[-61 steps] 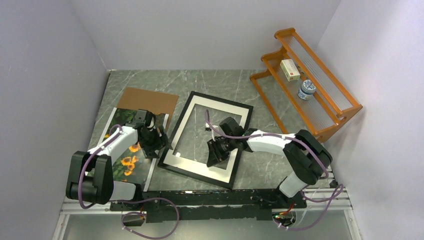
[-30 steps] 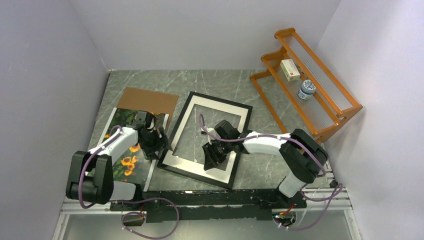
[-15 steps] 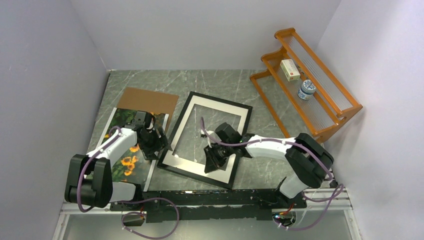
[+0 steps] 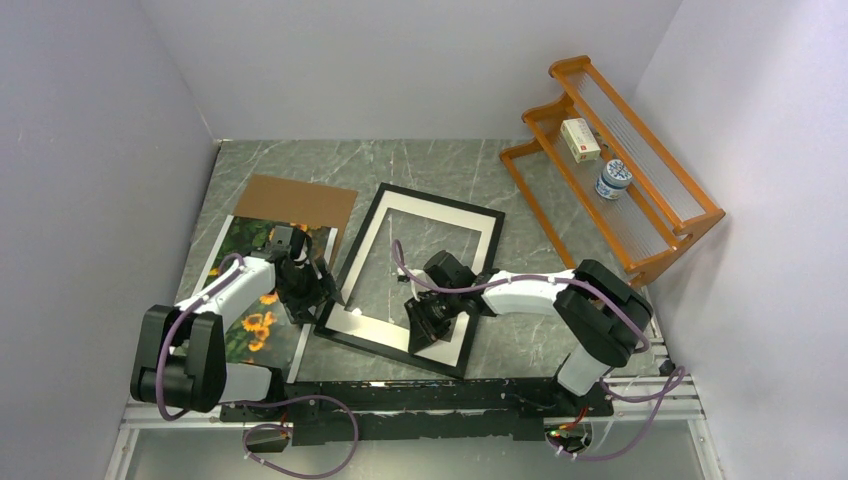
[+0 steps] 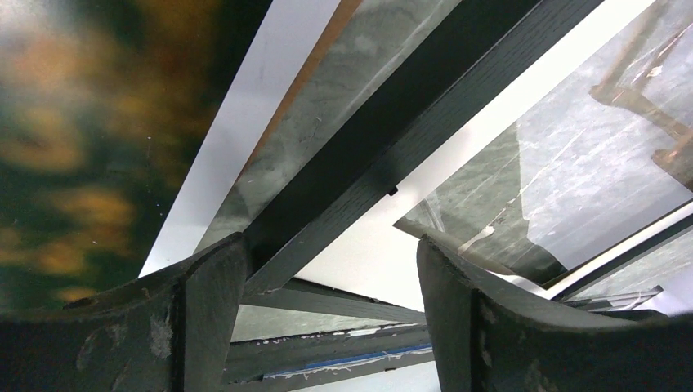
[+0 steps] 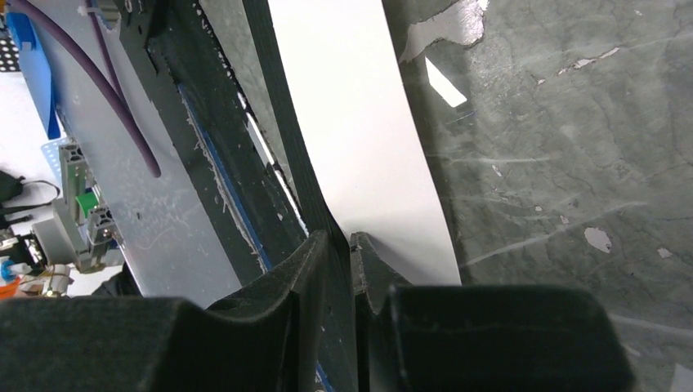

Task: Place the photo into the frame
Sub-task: Adjust the photo frame item on the photo frame.

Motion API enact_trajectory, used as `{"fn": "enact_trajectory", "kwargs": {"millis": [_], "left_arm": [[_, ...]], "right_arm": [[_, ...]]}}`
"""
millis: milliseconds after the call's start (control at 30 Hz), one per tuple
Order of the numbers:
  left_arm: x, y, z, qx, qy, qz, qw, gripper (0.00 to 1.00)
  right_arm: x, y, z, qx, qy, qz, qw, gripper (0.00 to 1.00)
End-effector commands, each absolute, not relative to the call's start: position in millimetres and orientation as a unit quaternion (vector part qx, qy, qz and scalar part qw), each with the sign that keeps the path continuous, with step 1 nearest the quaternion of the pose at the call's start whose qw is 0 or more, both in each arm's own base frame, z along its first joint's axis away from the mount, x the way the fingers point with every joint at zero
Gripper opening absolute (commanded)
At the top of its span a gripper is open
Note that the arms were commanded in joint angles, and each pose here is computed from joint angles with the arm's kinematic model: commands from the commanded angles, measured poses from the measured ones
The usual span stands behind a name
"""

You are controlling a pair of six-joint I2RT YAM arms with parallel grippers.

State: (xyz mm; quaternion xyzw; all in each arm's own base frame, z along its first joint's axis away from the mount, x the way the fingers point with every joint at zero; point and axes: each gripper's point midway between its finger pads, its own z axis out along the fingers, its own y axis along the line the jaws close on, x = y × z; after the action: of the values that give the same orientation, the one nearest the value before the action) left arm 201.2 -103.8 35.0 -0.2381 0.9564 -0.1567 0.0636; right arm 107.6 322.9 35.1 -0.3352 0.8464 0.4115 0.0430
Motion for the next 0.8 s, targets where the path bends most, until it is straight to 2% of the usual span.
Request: {"fn": "enact_trajectory", "kwargs": {"millis": [0,367,567,767], "left_arm": [[206.1,-107.9,37.0,-0.236,0.955,-0.168,0.070,0.80],[207.2,-108.5,34.8,-0.235,0.955,-0.169,0.069,0.80],[206.2,-108.1,33.3,-0.235,0.955,-0.168,0.068,0.80],[204.8,-107.5,32.0,-0.235,0.955,-0.167,0.067,0.80]], "right_arm": [[128.8,328.9,33.9,-0.330,0.854,0.390,0.095,0.22],[120.6,351.2,67.6,-0.342,0.815,0.455,0.107,0.24],[118.1,353.9,52.5,-0.343,0.828,0.434,0.094,0.24],[133.8,346.3,38.9,-0.334,0.856,0.378,0.118,0.24]]}}
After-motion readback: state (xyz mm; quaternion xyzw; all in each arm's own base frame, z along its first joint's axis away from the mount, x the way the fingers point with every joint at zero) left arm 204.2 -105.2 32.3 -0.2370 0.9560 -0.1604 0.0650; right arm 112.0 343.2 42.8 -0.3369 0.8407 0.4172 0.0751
